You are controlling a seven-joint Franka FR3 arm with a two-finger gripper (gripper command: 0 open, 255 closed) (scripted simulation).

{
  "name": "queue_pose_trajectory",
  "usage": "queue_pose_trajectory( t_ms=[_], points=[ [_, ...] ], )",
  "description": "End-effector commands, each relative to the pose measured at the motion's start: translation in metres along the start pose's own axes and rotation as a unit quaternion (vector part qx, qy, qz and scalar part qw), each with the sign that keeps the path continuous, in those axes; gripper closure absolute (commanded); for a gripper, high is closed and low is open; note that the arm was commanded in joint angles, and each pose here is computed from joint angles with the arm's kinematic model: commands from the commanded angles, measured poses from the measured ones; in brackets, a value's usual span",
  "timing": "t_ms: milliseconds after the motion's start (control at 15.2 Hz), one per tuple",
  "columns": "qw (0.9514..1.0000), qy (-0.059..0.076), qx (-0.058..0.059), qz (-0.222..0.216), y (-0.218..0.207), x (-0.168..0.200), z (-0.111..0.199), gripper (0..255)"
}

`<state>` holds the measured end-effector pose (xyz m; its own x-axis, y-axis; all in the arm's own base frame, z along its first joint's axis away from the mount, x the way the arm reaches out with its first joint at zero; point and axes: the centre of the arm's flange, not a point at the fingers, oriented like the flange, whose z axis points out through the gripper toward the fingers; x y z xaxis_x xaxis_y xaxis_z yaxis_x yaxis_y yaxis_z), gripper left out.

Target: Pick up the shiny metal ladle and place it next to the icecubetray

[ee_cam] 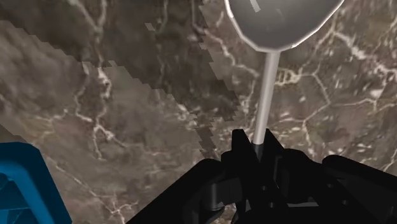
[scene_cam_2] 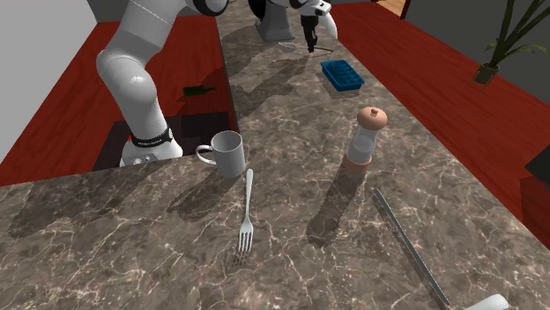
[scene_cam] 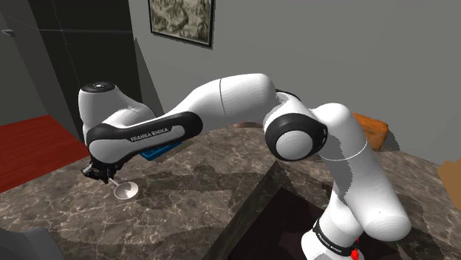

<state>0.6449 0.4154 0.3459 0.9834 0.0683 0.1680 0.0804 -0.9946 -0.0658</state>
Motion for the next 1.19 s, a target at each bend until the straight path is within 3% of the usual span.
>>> queue_pose_trajectory(
  t_ms=[0,330,396,726,990,1122],
  points=[
    [1.0000,0.000,0.000,0.000,0.000,0.000,0.002,255],
    [1.0000,0.000,0.000,0.000,0.000,0.000,0.002,255],
    [1.0000,0.000,0.000,0.000,0.000,0.000,0.002,0],
    [1.0000,0.000,0.000,0.000,0.000,0.000,0.002,0],
    [1.0000,0.000,0.000,0.000,0.000,0.000,-0.048,0],
    [1.0000,0.000,0.000,0.000,0.000,0.000,-0.048,0]
  ],
)
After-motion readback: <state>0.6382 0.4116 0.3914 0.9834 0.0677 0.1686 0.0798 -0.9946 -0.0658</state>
